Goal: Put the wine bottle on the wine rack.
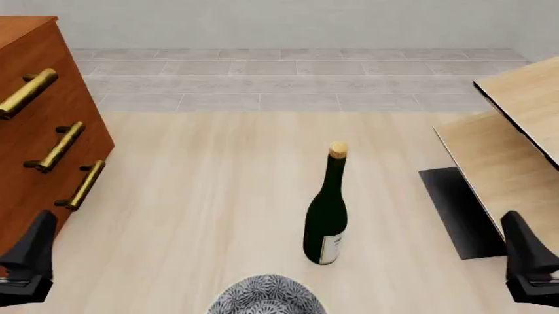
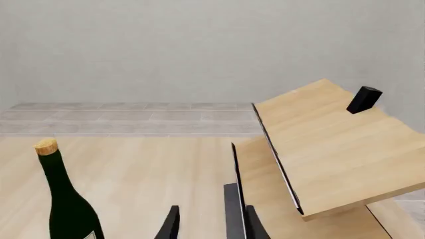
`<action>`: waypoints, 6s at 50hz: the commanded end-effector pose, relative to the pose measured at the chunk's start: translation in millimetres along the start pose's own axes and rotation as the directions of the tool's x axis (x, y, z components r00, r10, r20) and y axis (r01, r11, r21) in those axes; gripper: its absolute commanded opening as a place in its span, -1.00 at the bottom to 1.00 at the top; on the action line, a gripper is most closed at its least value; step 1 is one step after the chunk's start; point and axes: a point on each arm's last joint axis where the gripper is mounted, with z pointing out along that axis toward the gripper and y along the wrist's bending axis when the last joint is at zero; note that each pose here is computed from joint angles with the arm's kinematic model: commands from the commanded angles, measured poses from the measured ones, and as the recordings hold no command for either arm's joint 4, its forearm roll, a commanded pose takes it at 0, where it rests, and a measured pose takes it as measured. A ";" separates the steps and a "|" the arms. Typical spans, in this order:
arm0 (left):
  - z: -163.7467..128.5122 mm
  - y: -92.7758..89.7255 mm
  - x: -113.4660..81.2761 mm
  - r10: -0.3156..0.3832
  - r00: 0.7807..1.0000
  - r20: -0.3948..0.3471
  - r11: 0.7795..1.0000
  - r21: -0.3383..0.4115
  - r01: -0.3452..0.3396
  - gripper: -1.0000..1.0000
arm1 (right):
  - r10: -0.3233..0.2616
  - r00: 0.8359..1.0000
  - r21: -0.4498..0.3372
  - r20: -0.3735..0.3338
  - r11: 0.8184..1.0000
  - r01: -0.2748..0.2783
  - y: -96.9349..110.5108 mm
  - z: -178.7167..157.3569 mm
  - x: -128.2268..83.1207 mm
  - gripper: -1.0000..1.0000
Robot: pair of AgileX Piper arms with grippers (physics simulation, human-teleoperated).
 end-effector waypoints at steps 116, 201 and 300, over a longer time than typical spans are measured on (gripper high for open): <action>-2.1 -4.5 -21.0 0.022 0.996 0.090 0.996 0.082 -0.029 1.00 | -0.095 0.995 -0.651 -0.013 0.757 0.064 126.4 98.2 -56.8 1.00; -1.6 -4.1 -17.5 0.025 0.996 0.089 0.997 0.073 -0.031 1.00 | -0.072 0.992 -0.621 -0.107 0.783 -0.010 141.1 125.3 -19.4 -1.00; -1.1 -6.3 -10.4 -0.024 0.993 0.114 0.993 0.115 0.010 1.00 | 0.389 0.920 -0.134 0.039 0.915 -0.381 11.0 68.9 -278.7 -1.00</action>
